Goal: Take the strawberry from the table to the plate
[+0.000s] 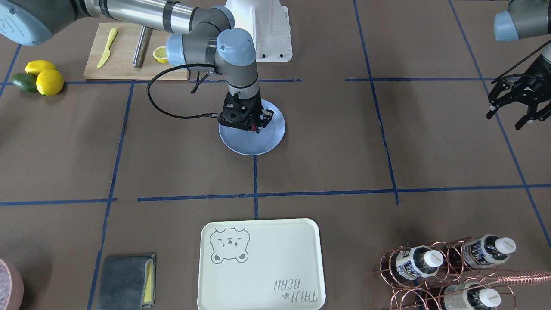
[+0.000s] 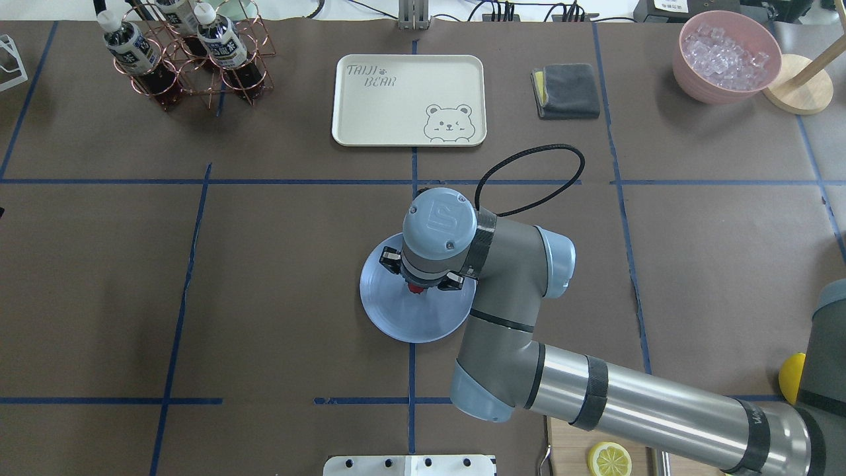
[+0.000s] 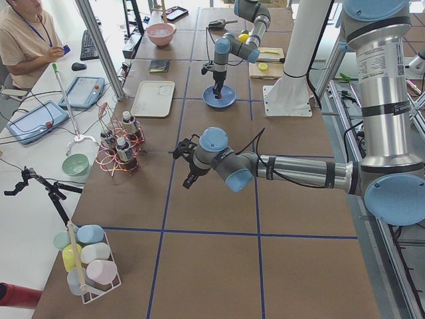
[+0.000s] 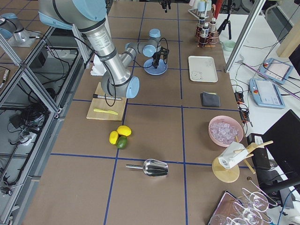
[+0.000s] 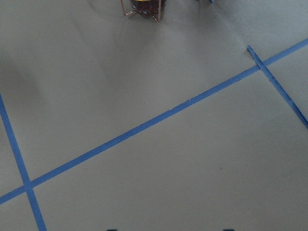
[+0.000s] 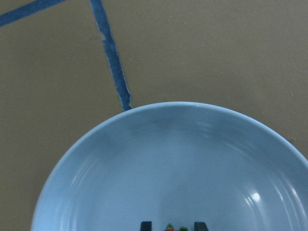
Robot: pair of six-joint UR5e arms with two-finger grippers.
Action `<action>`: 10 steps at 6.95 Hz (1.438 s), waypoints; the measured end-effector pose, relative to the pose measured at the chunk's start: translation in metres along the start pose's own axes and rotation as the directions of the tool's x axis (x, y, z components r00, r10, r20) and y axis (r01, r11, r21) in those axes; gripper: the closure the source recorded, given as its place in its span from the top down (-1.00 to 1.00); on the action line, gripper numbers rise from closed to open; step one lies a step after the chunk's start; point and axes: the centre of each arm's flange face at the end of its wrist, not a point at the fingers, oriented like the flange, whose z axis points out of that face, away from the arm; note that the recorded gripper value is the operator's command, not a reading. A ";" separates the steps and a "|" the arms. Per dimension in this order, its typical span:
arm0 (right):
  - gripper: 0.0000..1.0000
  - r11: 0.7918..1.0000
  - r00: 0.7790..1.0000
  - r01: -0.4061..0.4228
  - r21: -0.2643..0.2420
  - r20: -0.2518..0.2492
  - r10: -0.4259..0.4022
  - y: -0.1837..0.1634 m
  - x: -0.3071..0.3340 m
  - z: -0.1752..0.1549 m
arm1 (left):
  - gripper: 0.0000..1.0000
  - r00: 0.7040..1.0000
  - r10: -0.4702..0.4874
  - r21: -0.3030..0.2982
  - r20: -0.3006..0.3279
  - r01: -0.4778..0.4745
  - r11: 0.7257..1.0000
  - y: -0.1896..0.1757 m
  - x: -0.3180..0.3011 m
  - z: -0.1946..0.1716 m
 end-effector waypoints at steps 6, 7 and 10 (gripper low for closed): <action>1.00 0.999 0.999 -0.047 -0.003 0.018 0.047 0.001 0.001 0.000 | 0.61 1.000 -0.004 0.003 0.001 0.004 1.000 -0.003 0.001 0.001; 1.00 0.999 0.999 -0.045 -0.002 0.025 0.045 0.000 0.001 -0.003 | 0.66 1.000 -0.007 0.004 0.001 0.007 1.000 -0.004 0.002 0.002; 1.00 0.999 0.997 -0.043 -0.014 0.061 0.044 -0.020 0.022 -0.032 | 0.67 0.995 -0.104 0.018 -0.013 0.104 0.994 -0.019 0.008 0.003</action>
